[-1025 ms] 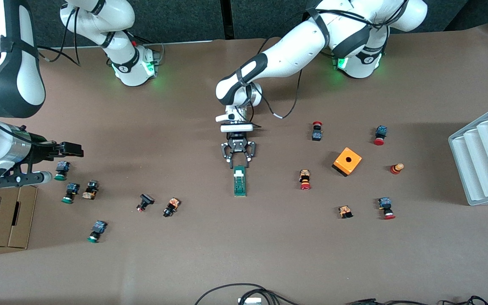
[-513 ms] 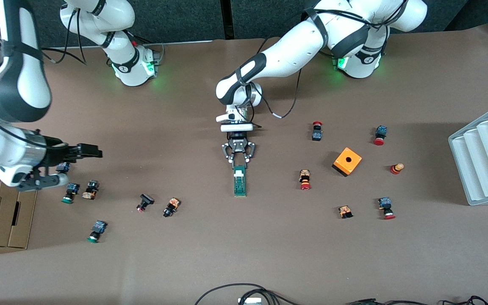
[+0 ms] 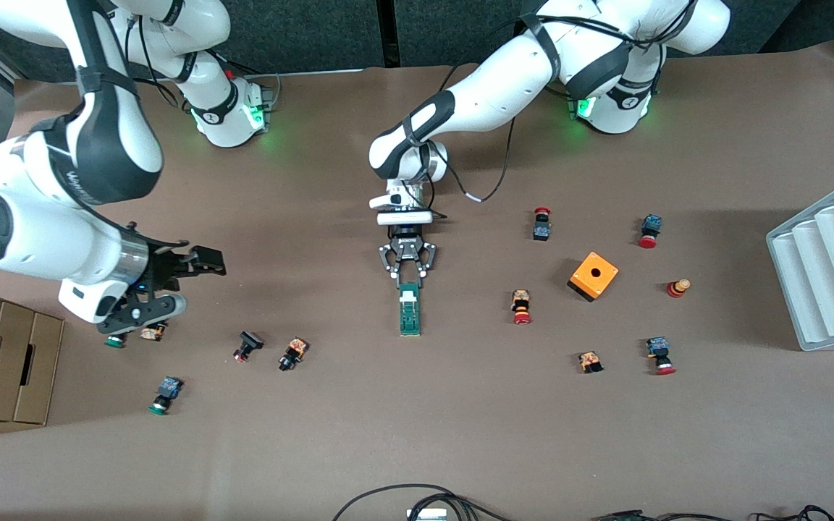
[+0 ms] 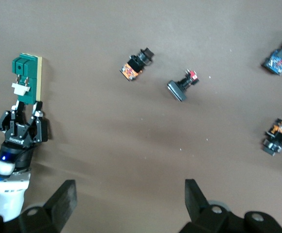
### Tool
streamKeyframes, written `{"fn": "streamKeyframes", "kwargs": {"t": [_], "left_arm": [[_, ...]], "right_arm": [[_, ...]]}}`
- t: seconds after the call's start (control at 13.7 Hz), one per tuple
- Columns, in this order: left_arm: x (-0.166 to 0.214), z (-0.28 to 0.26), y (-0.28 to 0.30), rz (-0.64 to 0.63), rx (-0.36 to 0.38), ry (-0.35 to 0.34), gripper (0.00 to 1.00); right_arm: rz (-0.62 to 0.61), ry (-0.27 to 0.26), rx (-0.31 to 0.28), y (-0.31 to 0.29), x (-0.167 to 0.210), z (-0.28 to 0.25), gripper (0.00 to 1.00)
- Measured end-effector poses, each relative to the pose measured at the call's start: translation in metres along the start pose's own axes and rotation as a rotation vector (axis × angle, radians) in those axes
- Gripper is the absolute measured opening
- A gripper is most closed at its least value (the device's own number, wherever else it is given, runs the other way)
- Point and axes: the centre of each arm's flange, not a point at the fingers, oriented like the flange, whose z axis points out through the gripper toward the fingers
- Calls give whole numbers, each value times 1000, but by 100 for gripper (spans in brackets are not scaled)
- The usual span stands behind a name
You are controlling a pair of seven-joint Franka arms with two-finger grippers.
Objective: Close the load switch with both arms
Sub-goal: 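Reach the right gripper toward the white lever of the switch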
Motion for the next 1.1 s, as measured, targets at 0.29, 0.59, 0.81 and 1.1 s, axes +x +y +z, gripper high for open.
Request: {"fn": "streamKeyframes", "kwargs": {"t": [0.29,0.59,0.81,1.1], "left_arm": [[0,0,0,0,0,0,48],[0,0,0,0,0,0,48],[0,0,0,1,0,1,48],[0,0,0,1,0,1,48]], "right_arm": [[-85,44,-15,-25,20,24,99],[-176,89,-33,-82,38,54,99],[-249,108,-43,-99,48,75,99],[-470,118,-64,-128,58,111,97]]}}
